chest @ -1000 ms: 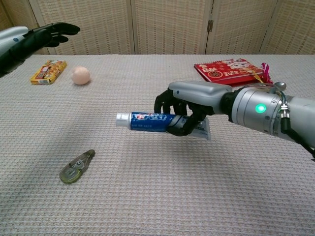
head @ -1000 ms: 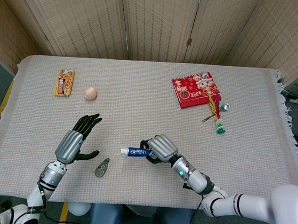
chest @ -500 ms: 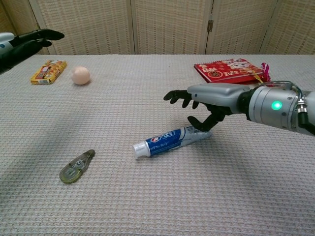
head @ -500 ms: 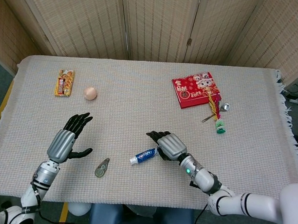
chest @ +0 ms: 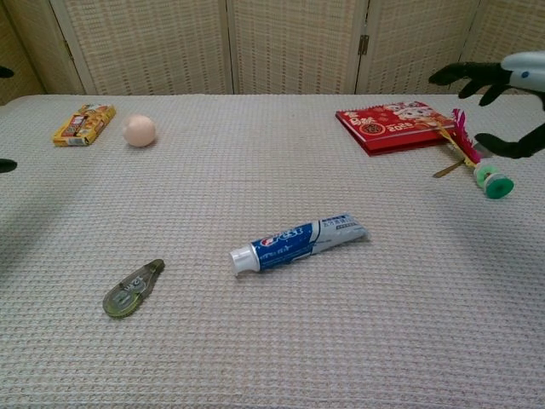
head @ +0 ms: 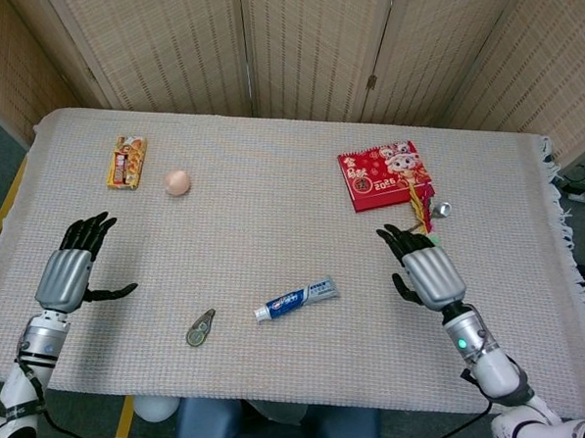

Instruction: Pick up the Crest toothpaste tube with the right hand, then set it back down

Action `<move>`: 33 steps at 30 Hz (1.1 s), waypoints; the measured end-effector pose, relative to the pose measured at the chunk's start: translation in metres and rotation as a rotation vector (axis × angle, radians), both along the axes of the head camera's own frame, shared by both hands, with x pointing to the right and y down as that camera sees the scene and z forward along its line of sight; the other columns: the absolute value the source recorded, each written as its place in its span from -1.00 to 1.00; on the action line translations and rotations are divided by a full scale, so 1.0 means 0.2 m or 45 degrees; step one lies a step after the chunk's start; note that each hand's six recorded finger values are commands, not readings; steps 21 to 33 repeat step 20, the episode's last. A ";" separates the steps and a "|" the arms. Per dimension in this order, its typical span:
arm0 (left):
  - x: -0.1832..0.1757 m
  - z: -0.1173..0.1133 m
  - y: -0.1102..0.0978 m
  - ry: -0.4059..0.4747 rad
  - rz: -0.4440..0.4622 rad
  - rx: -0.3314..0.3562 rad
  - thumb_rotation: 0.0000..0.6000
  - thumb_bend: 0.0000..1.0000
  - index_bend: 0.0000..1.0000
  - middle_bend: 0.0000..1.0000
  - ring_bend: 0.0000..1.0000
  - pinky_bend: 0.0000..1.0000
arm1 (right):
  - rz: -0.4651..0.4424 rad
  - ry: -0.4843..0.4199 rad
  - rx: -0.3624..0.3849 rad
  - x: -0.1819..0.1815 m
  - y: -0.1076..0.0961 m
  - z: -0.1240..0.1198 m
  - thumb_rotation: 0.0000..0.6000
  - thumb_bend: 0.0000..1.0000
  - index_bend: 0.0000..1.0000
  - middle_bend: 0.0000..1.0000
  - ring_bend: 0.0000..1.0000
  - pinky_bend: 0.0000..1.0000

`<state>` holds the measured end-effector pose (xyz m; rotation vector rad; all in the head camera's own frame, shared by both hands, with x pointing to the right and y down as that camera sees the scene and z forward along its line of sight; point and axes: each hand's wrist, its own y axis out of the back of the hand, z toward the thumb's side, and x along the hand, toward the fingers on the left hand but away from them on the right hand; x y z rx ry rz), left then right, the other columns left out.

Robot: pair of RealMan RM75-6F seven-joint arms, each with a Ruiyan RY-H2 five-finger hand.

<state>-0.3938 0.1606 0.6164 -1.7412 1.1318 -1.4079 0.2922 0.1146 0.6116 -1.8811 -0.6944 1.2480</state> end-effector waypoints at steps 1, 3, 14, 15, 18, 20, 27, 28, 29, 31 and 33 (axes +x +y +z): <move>-0.05 -0.01 0.02 -0.027 -0.027 -0.008 1.00 -0.70 -0.84 -0.88 -0.89 -1.00 | 0.023 0.015 0.016 0.05 0.01 -0.03 1.00 0.14 -1.00 -0.94 -0.74 -0.64; -0.11 -0.03 0.04 -0.056 -0.055 -0.008 1.00 -0.63 -0.80 -0.88 -0.87 -1.00 | 0.076 0.039 0.041 0.17 0.05 -0.09 1.00 0.14 -1.00 -0.97 -0.74 -0.64; -0.29 -0.15 0.24 -0.142 -0.157 0.061 1.00 -0.59 -0.73 -0.82 -0.82 -1.00 | 0.273 0.063 0.137 0.56 0.32 -0.24 1.00 0.15 -1.00 -0.90 -0.78 -0.76; -0.30 -0.16 0.26 -0.146 -0.159 0.067 1.00 -0.59 -0.73 -0.82 -0.82 -1.00 | 0.285 0.057 0.140 0.59 0.35 -0.25 1.00 0.15 -1.00 -0.89 -0.78 -0.76; -0.31 -0.20 0.33 -0.160 -0.160 0.086 1.00 -0.59 -0.73 -0.81 -0.81 -1.00 | 0.317 0.045 0.153 0.65 0.42 -0.27 1.00 0.14 -1.00 -0.86 -0.78 -0.77; -0.31 -0.22 0.37 -0.162 -0.155 0.096 1.00 -0.59 -0.73 -0.80 -0.81 -1.00 | 0.329 0.039 0.153 0.68 0.45 -0.27 1.00 0.15 -0.97 -0.84 -0.78 -0.77; -0.31 -0.22 0.37 -0.162 -0.155 0.096 1.00 -0.59 -0.73 -0.80 -0.81 -1.00 | 0.329 0.039 0.153 0.68 0.45 -0.27 1.00 0.15 -0.97 -0.84 -0.78 -0.77; -0.31 -0.22 0.37 -0.162 -0.155 0.096 1.00 -0.59 -0.73 -0.80 -0.81 -1.00 | 0.329 0.039 0.153 0.68 0.45 -0.27 1.00 0.15 -0.97 -0.84 -0.78 -0.77; -0.31 -0.22 0.37 -0.162 -0.155 0.096 1.00 -0.59 -0.73 -0.80 -0.81 -1.00 | 0.329 0.039 0.153 0.68 0.45 -0.27 1.00 0.15 -0.97 -0.84 -0.78 -0.77; -0.31 -0.22 0.37 -0.162 -0.155 0.096 1.00 -0.59 -0.73 -0.80 -0.81 -1.00 | 0.329 0.039 0.153 0.68 0.45 -0.27 1.00 0.15 -0.97 -0.84 -0.78 -0.77; -0.31 -0.22 0.37 -0.162 -0.155 0.096 1.00 -0.59 -0.73 -0.80 -0.81 -1.00 | 0.329 0.039 0.153 0.68 0.45 -0.27 1.00 0.15 -0.97 -0.84 -0.78 -0.77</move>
